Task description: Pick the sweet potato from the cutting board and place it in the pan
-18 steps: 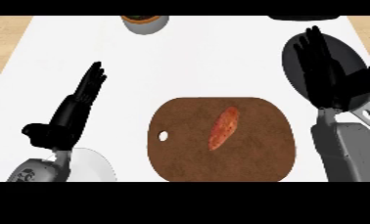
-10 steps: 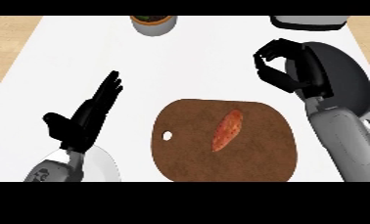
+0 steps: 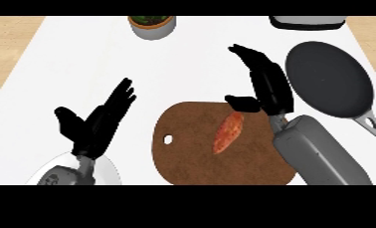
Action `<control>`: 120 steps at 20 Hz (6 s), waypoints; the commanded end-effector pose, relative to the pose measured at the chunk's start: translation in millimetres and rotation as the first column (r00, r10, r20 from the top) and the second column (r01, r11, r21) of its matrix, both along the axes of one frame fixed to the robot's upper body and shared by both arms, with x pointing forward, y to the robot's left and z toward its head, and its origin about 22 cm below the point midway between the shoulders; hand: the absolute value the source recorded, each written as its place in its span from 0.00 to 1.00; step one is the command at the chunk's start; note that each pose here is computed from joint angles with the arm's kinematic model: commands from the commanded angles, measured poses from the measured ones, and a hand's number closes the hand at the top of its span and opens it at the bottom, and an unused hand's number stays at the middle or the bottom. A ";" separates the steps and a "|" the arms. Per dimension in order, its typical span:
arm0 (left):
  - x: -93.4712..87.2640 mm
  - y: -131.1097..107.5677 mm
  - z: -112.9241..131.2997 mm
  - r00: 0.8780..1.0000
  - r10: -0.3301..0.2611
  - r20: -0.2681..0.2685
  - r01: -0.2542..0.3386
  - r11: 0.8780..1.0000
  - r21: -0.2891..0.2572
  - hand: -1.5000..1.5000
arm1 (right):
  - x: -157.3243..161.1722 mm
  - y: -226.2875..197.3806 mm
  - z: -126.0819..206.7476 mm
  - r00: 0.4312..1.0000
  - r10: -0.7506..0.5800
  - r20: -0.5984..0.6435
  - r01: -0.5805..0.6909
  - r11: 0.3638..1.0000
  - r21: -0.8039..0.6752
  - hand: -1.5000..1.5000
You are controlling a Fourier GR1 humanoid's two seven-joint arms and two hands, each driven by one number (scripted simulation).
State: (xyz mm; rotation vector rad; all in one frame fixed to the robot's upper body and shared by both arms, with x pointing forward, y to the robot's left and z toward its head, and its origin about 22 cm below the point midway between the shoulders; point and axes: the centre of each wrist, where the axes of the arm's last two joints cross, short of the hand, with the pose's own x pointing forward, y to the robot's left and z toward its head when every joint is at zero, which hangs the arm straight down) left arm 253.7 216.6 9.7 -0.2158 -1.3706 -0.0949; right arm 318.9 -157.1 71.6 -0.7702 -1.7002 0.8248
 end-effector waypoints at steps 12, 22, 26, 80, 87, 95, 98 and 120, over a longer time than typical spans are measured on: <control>8.3 2.1 7.0 1.000 -0.024 -0.015 0.024 1.000 0.003 0.50 | -0.7 127.6 2.5 0.763 -0.416 -0.494 -0.163 0.617 -0.770 0.00; 7.8 -0.4 9.1 0.999 -0.033 -0.012 0.033 0.999 -0.013 0.50 | 4.0 150.6 -25.1 0.580 -0.588 -0.564 -0.266 0.518 -0.813 0.00; -6.1 4.2 -4.3 0.999 -0.027 -0.017 0.027 1.000 -0.007 0.50 | 1.0 156.9 -24.4 0.581 -0.605 -0.544 -0.222 0.526 -0.821 0.00; -3.0 9.1 -1.2 0.999 0.028 -0.023 -0.028 1.000 -0.004 0.50 | -3.8 90.5 33.6 0.813 -0.582 -0.003 0.575 0.804 -0.150 1.00; -3.1 8.4 12.3 1.000 0.015 -0.016 -0.015 0.999 -0.029 0.50 | -27.3 41.8 37.1 0.783 -0.622 0.008 0.614 0.775 0.148 1.00; 16.9 -11.9 14.4 1.000 -0.012 -0.006 0.011 1.000 -0.020 0.50 | 13.0 -33.4 12.2 0.718 -0.695 0.028 0.689 0.716 0.118 1.00; -1.9 22.7 -2.3 1.000 0.008 -0.020 -0.008 1.000 -0.005 0.50 | 22.0 -70.2 -5.3 0.694 -0.718 0.058 0.716 0.696 0.052 1.00; -6.4 -0.2 12.8 0.999 -0.051 0.006 0.051 0.999 -0.010 0.50 | 46.3 -253.1 -42.6 0.438 -0.871 0.224 0.864 0.476 0.165 1.00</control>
